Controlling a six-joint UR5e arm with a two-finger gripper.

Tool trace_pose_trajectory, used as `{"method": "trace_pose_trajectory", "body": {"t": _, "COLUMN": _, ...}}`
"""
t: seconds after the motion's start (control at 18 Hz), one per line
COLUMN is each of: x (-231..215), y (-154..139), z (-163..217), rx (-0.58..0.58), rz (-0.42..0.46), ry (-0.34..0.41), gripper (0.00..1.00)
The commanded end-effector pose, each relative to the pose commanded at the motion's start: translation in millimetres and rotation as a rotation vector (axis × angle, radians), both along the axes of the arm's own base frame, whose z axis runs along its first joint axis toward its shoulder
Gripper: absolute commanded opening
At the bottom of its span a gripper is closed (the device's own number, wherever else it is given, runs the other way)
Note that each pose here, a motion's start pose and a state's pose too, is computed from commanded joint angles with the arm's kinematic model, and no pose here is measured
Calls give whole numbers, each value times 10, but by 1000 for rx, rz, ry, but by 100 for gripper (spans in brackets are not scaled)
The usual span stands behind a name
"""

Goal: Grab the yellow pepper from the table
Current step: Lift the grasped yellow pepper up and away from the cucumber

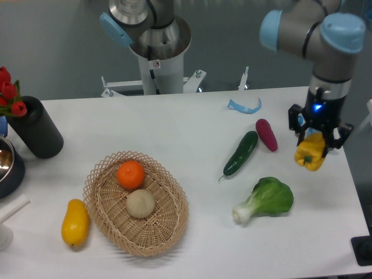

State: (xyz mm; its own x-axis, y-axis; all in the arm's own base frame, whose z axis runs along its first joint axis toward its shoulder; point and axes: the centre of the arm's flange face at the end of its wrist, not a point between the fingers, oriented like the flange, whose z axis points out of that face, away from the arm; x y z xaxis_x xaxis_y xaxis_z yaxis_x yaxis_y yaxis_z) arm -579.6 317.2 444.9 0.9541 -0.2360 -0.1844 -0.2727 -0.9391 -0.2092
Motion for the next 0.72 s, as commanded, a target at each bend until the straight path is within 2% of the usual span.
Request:
{"method": "trace_pose_trajectory", "body": {"t": 0.17, "x": 67, "y": -21, "z": 131, "rx": -15, "rz": -4, "ry": -43, "gripper": 36}}
{"method": "trace_pose_trajectory", "body": {"t": 0.28, "x": 122, "y": -35, "z": 232, "rx": -11, "rz": -4, "ry": -33, "gripper": 36}}
{"method": "trace_pose_trajectory", "body": {"t": 0.72, "x": 143, "y": -28, "z": 182, "rx": -11, "rz": -5, "ry": -43, "gripper": 36}}
